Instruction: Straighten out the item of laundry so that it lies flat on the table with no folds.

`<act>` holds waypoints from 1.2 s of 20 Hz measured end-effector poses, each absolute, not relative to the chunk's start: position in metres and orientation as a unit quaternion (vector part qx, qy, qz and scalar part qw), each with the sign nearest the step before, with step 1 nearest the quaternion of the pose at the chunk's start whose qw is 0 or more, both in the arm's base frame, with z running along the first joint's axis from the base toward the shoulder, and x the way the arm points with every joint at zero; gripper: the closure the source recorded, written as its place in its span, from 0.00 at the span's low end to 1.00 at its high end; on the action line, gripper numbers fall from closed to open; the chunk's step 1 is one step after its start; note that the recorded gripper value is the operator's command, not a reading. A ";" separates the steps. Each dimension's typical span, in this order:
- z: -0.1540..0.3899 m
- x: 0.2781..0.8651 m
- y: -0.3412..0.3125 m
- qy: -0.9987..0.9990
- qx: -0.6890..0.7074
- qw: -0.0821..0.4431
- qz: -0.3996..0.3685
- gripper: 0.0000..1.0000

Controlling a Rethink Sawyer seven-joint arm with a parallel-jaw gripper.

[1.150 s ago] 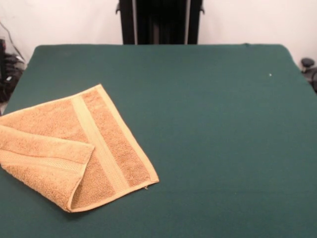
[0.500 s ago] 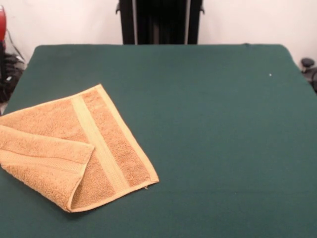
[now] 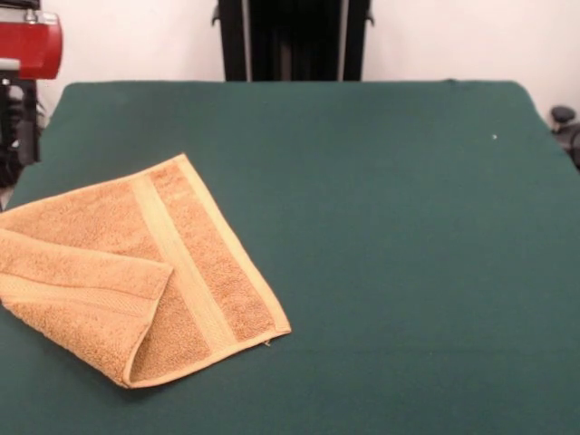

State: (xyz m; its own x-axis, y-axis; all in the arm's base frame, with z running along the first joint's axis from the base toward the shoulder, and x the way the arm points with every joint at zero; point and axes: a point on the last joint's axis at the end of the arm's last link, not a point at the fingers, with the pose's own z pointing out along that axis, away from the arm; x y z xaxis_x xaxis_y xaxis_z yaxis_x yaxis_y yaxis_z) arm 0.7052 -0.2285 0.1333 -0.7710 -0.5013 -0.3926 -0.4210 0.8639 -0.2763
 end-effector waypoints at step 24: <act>0.109 0.674 -0.203 0.951 -0.209 0.223 -0.055 0.00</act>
